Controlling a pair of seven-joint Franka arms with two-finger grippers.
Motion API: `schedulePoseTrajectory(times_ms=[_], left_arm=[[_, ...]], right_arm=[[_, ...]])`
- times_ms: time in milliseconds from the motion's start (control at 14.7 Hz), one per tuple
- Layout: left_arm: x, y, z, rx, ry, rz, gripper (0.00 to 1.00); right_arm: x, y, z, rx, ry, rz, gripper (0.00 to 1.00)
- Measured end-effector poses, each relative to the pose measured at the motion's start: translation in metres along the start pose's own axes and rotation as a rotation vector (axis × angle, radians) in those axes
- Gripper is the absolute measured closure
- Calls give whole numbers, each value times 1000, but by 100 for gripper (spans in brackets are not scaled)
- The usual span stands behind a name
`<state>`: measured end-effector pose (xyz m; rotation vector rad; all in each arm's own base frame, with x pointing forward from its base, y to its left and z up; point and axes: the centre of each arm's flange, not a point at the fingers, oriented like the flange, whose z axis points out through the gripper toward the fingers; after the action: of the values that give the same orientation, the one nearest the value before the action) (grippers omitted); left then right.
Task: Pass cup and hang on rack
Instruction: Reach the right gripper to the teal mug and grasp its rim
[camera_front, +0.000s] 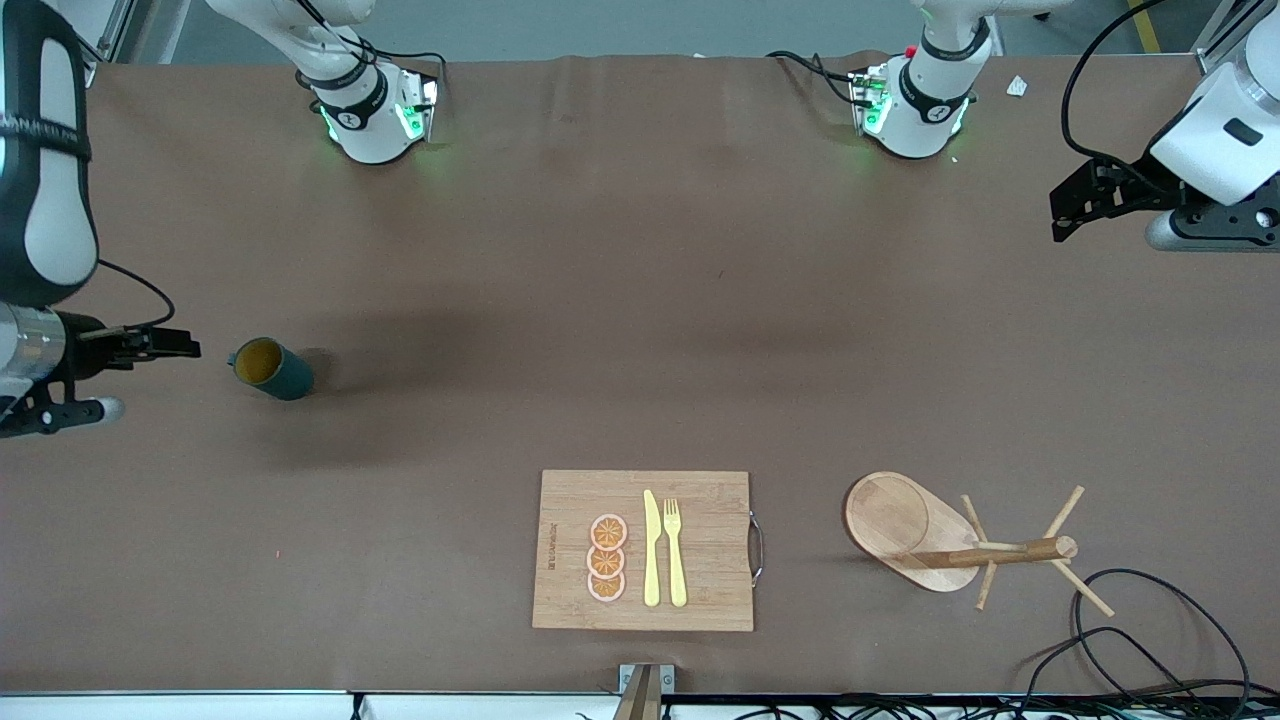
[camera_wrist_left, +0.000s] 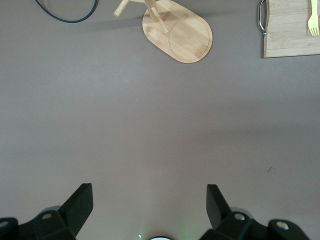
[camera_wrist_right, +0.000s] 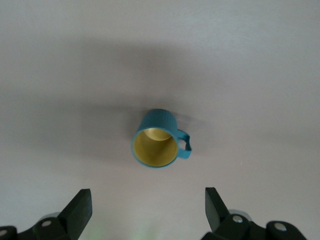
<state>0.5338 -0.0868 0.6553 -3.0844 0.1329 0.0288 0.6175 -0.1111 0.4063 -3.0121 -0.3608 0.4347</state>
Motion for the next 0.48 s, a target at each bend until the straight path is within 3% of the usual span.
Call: schedulePoseTrajectory(times_ms=[204, 475], left_arm=[[1, 0, 2, 0, -3, 0, 0], [6, 0, 9, -1, -16, 0, 0]], right_arm=[[18, 7, 41, 4, -18, -105, 0], [26, 20, 96, -9, 35, -232, 0]])
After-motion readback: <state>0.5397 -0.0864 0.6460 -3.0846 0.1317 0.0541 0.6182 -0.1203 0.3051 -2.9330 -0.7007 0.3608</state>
